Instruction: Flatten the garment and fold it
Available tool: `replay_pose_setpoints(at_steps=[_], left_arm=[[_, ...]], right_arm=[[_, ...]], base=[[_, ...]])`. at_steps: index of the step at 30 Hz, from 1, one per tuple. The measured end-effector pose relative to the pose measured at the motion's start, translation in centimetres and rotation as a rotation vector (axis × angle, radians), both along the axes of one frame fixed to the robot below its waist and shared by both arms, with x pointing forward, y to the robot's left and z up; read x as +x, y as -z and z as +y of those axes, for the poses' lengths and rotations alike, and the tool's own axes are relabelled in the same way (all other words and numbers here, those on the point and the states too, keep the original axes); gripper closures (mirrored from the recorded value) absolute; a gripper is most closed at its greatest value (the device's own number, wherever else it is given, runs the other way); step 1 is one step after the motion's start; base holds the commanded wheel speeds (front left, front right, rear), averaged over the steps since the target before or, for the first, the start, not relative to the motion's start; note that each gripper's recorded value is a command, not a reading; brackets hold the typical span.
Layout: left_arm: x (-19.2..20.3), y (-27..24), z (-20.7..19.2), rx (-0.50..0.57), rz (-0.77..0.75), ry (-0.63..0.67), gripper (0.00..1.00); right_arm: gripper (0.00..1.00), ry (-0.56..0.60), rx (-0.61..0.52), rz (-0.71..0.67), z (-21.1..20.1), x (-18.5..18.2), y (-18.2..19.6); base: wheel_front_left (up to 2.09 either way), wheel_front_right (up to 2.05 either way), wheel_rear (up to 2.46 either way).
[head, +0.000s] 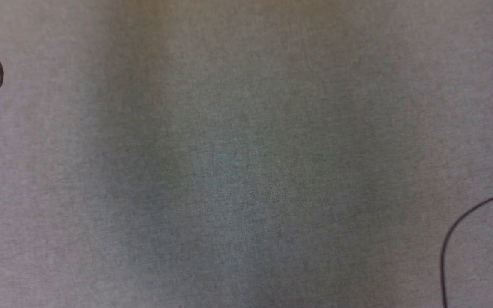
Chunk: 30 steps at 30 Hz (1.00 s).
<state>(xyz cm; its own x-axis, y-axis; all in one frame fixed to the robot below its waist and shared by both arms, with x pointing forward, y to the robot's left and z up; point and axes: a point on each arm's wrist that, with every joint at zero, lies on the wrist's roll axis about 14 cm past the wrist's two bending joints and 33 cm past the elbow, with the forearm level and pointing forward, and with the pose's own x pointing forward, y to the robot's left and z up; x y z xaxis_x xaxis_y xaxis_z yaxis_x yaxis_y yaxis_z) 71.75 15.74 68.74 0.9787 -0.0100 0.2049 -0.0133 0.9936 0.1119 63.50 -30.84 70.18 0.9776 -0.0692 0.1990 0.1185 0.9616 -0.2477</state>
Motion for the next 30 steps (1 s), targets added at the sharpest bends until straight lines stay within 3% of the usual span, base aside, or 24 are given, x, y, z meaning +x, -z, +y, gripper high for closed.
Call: replay_pose_setpoints(at_steps=[7,14,23,30], left_arm=[[1.2,7.9,0.6,-0.050,0.120,-0.010,1.00],[-2.5,13.7,2.1,-0.127,0.195,-0.021,1.00],[-14.7,21.3,5.2,-0.213,0.306,-0.064,1.00],[-27.3,23.6,7.2,-0.170,0.420,-0.118,1.00]], right_arm=[[1.00,-0.061,0.015,0.133,2.3,1.6,7.8],[1.00,-0.125,0.065,0.219,3.8,-2.1,13.4],[1.00,-0.189,0.175,0.329,4.4,-12.5,19.2],[1.00,-0.180,0.292,0.409,4.2,-22.3,22.2]], base=[[0.00,0.00,0.00],[0.00,0.00,0.00],[0.00,0.00,0.00],[0.00,0.00,0.00]])
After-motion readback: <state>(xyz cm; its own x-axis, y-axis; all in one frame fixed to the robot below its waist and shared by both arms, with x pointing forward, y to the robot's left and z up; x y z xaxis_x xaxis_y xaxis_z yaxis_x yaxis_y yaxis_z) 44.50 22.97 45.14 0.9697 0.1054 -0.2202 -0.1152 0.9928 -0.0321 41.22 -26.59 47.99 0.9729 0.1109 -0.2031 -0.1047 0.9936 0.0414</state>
